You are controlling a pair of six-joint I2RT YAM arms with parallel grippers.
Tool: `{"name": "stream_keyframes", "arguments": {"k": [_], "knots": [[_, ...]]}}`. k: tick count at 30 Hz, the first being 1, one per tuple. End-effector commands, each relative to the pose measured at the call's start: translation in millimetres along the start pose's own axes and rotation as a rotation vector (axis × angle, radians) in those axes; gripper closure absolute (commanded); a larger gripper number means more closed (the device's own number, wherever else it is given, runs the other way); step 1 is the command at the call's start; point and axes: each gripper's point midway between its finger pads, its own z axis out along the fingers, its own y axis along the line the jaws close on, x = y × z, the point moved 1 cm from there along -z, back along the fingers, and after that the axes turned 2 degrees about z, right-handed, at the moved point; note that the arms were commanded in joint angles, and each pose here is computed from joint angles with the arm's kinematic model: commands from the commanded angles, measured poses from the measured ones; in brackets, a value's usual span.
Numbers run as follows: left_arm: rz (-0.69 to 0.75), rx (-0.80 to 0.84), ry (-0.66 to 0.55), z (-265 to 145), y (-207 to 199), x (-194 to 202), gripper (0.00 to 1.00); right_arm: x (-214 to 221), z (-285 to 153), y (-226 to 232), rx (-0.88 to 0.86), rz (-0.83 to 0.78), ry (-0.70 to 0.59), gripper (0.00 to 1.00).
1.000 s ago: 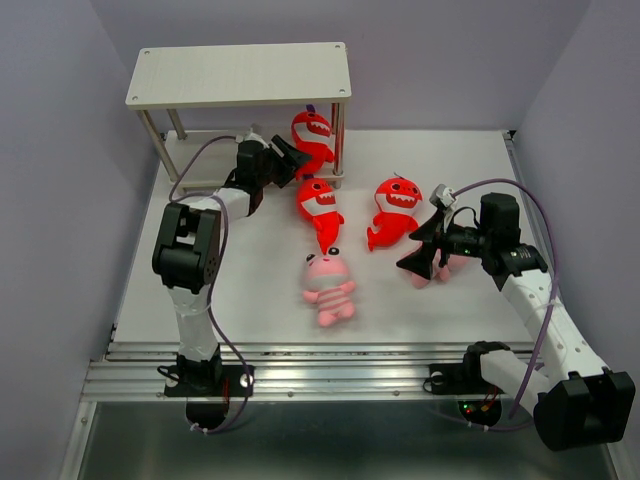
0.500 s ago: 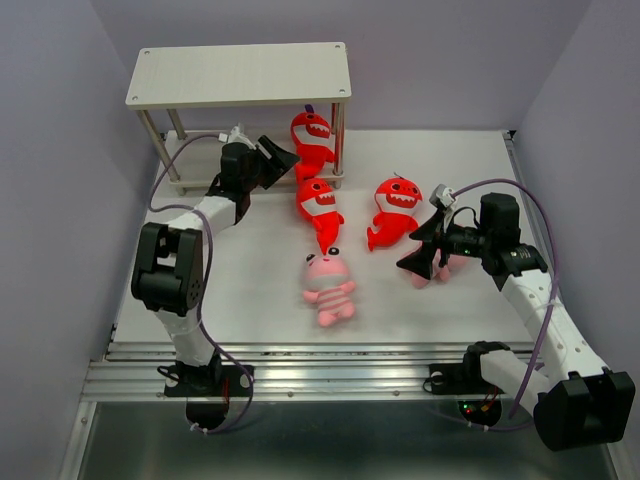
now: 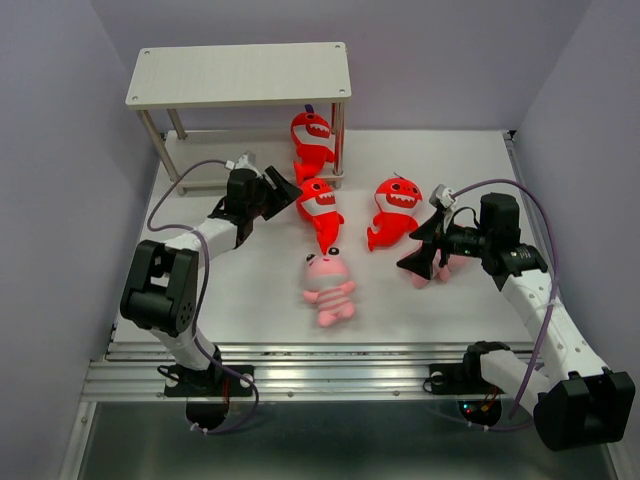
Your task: Place and organize the stuffed toys onto the shelf
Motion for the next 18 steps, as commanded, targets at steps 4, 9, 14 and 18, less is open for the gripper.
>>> {"name": "stream_keyframes", "arguments": {"k": [4,9,14,18], "knots": [[0.046,0.063,0.019,16,-23,13,0.25,2,1,-4,0.004,-0.033,-0.005,0.00],[0.037,0.039,0.043,32,-15,21,0.25,3,1,-4,0.003,-0.032,-0.002,0.00],[0.026,0.014,0.048,43,-4,26,0.28,4,1,-5,0.005,-0.033,-0.001,0.00],[0.026,0.036,0.061,46,-3,32,0.41,5,2,-5,0.004,-0.029,0.002,0.00]]}}
